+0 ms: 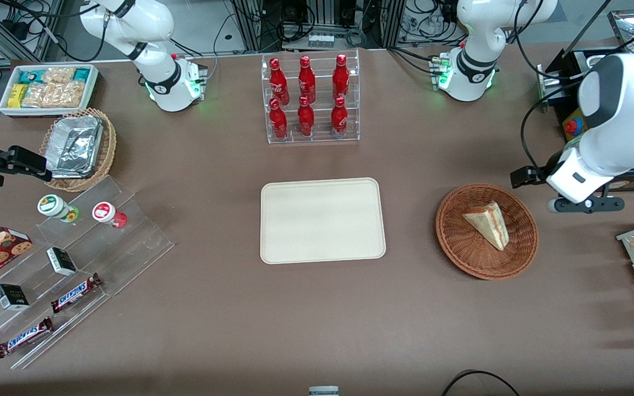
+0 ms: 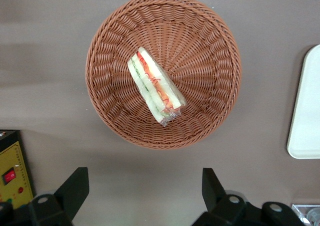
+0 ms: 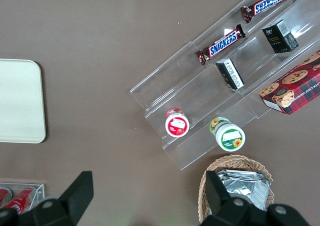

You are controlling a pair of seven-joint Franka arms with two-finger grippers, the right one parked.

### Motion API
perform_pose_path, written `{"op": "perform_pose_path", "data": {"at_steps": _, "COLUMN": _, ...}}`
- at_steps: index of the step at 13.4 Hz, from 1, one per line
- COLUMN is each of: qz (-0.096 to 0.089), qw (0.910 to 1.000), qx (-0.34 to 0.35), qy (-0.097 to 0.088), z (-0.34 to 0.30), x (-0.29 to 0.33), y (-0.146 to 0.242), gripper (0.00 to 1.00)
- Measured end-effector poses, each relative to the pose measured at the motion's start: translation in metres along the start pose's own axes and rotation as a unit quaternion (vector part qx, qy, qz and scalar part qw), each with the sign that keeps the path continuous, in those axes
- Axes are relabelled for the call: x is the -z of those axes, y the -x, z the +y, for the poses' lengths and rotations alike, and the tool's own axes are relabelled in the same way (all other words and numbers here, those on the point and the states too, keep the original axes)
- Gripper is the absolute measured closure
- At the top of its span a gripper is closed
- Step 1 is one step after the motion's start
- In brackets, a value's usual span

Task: Place sandwich from basket to tray
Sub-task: 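Move the left gripper over the wicker basket above the sandwich, then lower the open left gripper around the wrapped sandwich in the basket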

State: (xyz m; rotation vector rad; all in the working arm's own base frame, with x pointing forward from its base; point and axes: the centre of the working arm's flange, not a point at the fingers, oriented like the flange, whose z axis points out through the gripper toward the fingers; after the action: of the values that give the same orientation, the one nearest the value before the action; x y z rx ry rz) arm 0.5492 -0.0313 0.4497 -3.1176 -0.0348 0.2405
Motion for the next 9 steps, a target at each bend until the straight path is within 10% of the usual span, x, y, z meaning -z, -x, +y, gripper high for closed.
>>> {"op": "perform_pose_path", "data": {"at_steps": 9, "qz": 0.047, "qw": 0.9797, "qx": 0.194, "qy": 0.013, "z": 0.013, "x": -0.072, "y": 0.003, "gripper": 0.0}}
